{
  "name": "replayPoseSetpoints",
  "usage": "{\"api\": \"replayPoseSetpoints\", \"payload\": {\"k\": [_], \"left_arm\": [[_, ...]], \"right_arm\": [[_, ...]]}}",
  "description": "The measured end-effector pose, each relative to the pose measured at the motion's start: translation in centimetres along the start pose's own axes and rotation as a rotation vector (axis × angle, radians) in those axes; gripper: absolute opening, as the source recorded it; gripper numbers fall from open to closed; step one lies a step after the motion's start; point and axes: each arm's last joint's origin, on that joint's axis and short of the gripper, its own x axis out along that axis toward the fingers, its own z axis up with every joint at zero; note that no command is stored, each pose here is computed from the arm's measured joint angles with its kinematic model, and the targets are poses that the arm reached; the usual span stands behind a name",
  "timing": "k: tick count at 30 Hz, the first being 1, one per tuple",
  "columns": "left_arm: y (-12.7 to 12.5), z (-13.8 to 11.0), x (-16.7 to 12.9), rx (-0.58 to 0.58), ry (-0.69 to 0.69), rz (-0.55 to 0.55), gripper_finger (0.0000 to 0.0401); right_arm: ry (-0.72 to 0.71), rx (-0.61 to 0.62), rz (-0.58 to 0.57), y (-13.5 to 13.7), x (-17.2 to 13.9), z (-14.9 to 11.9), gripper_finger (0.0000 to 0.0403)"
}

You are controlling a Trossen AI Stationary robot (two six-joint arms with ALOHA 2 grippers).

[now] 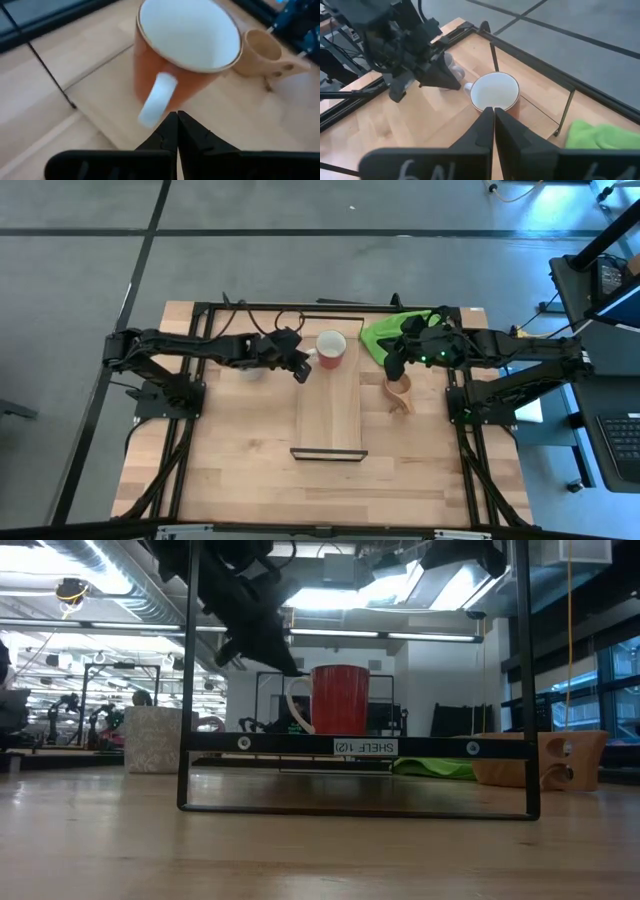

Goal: Stack small to large cups/mugs on shelf
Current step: Put the orange mug on the shelf

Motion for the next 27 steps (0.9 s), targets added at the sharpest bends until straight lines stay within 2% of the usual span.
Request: {"api": "replayPoseSetpoints", "payload": {"k": [5, 18, 27], "left_arm": [[0.2, -0.8, 0.4, 0.026, 0.057, 0.029, 0.0000], [0.9, -0.1, 0.5, 0.033, 0.029, 0.054, 0.0000], [0.8, -0.3, 1.4, 0.034, 0.044, 0.027, 0.0000]], "right_arm": [[-0.016, 0.011, 0.011, 0.1, 0.0, 0.2, 0.0016], [-0.011, 0.014, 0.017, 0.1, 0.0, 0.2, 0.0016], [-0.009, 0.013, 0.016, 0.1, 0.0, 0.1, 0.0016]]}}
